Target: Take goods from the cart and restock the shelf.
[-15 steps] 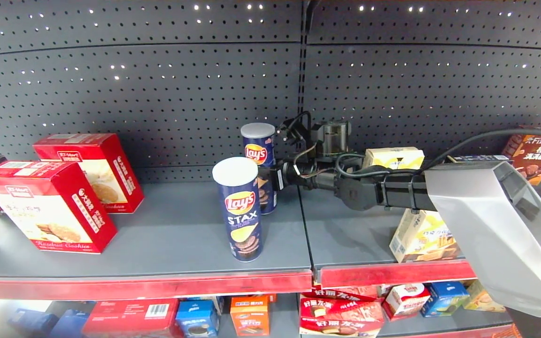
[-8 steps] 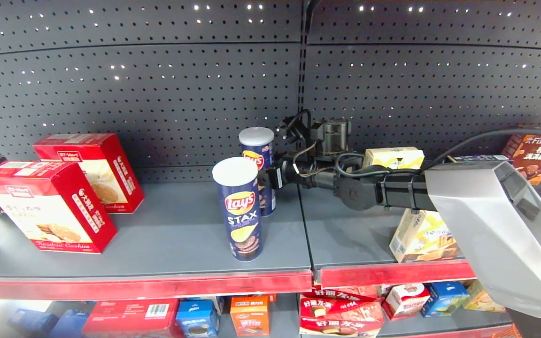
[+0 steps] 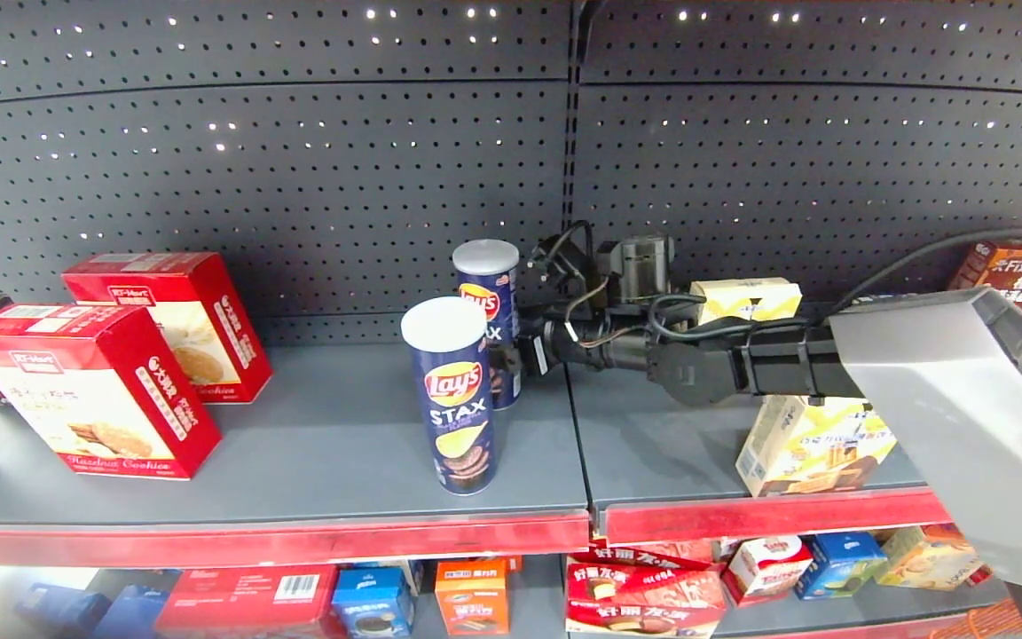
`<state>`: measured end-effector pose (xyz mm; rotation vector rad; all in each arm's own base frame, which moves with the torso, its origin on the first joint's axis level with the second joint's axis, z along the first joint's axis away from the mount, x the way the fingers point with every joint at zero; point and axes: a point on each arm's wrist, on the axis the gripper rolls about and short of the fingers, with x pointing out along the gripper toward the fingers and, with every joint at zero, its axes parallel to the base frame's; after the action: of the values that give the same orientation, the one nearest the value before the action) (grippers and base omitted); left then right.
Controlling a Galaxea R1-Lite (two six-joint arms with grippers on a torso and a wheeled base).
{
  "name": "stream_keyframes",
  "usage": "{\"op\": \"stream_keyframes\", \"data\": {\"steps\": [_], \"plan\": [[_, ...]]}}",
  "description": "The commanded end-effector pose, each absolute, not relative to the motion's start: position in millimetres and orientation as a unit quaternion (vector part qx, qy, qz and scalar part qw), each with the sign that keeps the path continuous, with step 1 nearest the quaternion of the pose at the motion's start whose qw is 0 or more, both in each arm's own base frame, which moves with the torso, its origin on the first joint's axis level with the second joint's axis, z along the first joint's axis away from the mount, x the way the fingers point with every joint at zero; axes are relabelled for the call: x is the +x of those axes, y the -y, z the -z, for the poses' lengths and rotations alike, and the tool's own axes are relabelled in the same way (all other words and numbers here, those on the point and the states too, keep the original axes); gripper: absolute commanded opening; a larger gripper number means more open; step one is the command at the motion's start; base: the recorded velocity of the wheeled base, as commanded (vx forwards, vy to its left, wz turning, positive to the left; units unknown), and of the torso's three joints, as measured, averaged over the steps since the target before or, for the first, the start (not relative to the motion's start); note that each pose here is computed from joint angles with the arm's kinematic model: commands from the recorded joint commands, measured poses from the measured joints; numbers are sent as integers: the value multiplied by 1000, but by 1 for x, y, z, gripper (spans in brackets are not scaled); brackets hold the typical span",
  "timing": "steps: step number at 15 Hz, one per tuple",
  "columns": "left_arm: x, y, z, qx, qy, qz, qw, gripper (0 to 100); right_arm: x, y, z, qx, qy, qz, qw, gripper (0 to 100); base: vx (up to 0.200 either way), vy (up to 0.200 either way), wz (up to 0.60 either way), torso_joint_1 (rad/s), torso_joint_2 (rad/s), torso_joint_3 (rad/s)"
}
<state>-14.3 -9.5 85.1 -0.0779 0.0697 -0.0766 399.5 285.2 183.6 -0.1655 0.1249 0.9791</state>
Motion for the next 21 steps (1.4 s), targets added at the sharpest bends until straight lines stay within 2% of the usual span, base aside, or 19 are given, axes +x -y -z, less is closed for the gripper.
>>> {"op": "stream_keyframes", "data": {"steps": [1, 4, 9, 13, 16, 21], "plan": [[-14, 9, -86, -39, -34, 38, 998, 100, 377, -267, -207, -86, -47, -459, 883, 100, 0, 0, 0, 0, 0, 0], [-14, 9, -85, -39, -35, 38, 998, 100, 356, -251, -220, -87, -42, -443, 891, 100, 0, 0, 0, 0, 0, 0], [-14, 9, -85, -40, -35, 37, 998, 100, 311, -223, -248, -90, -27, -350, 932, 100, 0, 0, 0, 0, 0, 0], [-14, 9, -85, -40, -35, 36, 998, 100, 275, -183, -264, -88, -23, -320, 943, 100, 0, 0, 0, 0, 0, 0], [-14, 9, -85, -39, -34, 35, 998, 100, 241, -133, -269, -87, -25, -279, 956, 100, 0, 0, 0, 0, 0, 0], [-14, 9, -85, -39, -35, 37, 998, 100, 165, -44, -253, -82, -27, -163, 983, 100, 0, 0, 0, 0, 0, 0]]}}
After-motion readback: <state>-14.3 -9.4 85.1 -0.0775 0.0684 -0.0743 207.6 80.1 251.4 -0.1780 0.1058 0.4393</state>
